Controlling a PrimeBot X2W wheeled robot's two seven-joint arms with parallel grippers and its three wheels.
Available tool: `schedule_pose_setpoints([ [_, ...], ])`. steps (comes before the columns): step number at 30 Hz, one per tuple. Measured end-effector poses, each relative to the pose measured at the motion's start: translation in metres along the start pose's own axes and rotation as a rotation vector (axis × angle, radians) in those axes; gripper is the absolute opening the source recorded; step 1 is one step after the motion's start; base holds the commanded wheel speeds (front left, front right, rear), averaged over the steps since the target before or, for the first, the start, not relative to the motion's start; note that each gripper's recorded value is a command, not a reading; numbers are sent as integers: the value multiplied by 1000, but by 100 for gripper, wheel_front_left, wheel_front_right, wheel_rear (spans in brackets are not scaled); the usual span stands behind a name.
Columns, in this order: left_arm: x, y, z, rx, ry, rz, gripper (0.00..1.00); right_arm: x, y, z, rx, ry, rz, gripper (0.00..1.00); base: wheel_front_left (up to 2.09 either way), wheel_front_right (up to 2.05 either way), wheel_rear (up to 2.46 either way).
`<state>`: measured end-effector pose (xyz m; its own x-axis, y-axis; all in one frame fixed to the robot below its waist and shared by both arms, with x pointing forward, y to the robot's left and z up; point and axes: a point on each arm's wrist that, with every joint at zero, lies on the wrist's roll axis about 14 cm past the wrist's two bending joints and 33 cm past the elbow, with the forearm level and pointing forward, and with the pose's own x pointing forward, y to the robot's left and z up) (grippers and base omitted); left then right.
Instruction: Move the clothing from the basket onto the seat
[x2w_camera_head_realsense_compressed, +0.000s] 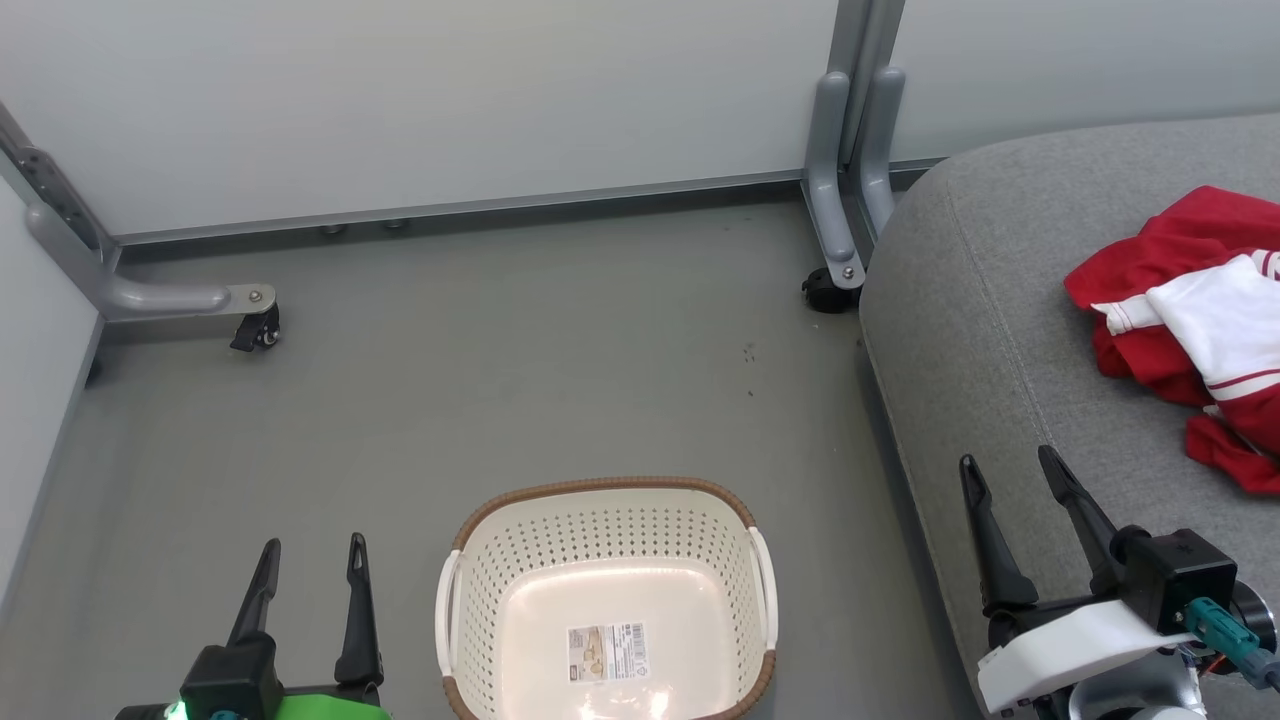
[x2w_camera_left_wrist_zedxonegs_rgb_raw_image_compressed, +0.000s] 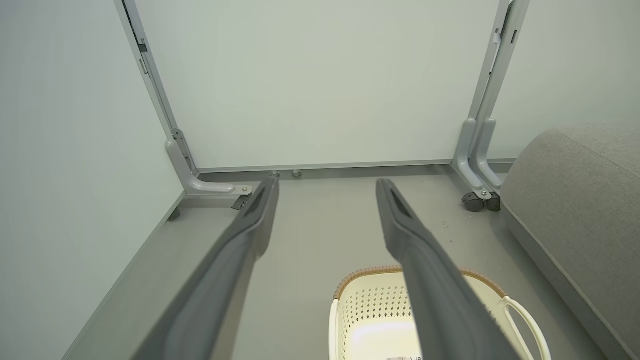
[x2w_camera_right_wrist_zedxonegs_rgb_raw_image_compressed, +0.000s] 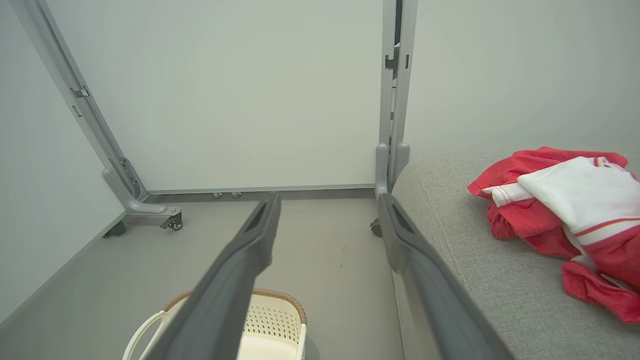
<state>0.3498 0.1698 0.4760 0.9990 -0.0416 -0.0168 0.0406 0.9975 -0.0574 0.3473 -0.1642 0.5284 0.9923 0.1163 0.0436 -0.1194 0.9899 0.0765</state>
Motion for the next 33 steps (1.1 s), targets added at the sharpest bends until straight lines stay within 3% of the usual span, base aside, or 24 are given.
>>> schedule_pose_setpoints([
  [12,0,2,-3,4,8,9,100,1,-1,-2,-5,9,2,100,0,0,0],
  [13,0,2,-4,3,12,9,0,1,-1,-2,-4,12,2,0,0,0,0],
  [19,-4,4,-20,-28,73,23,0,-1,-2,-17,31,55,-4,0,0,0,0],
  [33,-2,15,-25,-297,116,94,0,2,-8,-24,305,59,-34,0,0,0,0],
])
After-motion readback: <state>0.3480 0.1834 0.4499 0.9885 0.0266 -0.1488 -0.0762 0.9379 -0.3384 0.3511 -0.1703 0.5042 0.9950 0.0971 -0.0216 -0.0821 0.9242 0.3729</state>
